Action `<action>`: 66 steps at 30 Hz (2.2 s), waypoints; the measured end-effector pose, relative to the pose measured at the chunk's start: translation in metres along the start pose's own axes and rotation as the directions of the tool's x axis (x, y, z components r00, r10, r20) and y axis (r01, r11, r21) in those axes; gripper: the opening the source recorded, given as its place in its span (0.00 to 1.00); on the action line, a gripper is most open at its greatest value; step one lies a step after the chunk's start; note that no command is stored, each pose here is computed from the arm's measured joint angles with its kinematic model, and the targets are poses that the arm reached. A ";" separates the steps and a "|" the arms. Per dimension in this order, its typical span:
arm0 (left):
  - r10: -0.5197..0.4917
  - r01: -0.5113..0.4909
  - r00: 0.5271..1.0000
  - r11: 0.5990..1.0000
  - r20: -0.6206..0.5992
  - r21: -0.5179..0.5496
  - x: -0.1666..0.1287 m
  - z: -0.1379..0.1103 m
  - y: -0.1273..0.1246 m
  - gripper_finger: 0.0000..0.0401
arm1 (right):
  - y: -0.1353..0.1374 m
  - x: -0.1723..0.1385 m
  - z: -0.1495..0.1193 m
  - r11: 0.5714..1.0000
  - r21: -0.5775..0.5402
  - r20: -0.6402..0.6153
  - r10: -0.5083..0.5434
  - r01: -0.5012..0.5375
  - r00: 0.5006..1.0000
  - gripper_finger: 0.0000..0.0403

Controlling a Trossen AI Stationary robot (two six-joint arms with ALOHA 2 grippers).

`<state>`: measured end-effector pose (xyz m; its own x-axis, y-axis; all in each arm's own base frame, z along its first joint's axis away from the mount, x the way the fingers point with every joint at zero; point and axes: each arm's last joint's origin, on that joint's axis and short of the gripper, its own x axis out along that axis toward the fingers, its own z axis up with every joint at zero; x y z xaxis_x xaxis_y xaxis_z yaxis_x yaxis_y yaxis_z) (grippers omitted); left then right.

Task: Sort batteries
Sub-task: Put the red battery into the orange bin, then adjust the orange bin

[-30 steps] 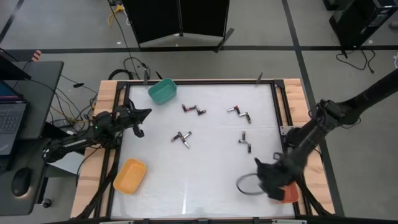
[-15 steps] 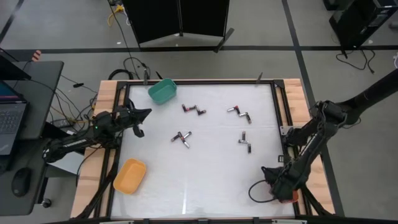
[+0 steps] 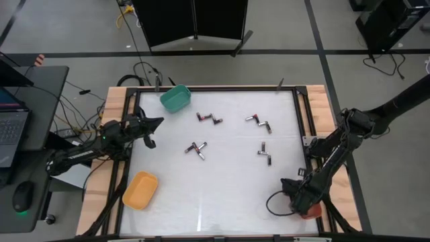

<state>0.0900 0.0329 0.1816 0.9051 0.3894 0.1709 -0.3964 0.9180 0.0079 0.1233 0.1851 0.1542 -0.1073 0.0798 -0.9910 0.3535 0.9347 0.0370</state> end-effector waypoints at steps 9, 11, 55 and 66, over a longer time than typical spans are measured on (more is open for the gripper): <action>0.000 0.000 1.000 1.000 0.000 0.000 0.000 0.000 0.000 0.04 | 0.001 0.000 0.001 0.994 0.109 0.041 0.009 -0.013 0.999 0.16; 0.000 0.000 1.000 1.000 0.000 0.000 0.000 0.000 0.000 0.04 | 0.001 0.000 0.001 0.992 0.128 0.040 0.009 -0.014 0.999 0.16; 0.000 0.000 1.000 1.000 0.000 0.000 0.000 0.000 0.000 0.04 | -0.007 -0.003 0.019 0.944 -0.330 -0.006 0.000 -0.002 1.000 0.26; -0.001 0.001 1.000 1.000 0.000 0.000 0.000 0.000 0.000 0.04 | -0.001 -0.027 0.027 0.949 -0.314 0.024 -0.031 0.037 0.999 0.34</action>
<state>0.0900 0.0329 0.1816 0.9054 0.3887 0.1709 -0.3958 0.9183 0.0080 0.1507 0.1731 0.1777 -0.0958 0.0426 -0.9945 0.0396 0.9985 0.0389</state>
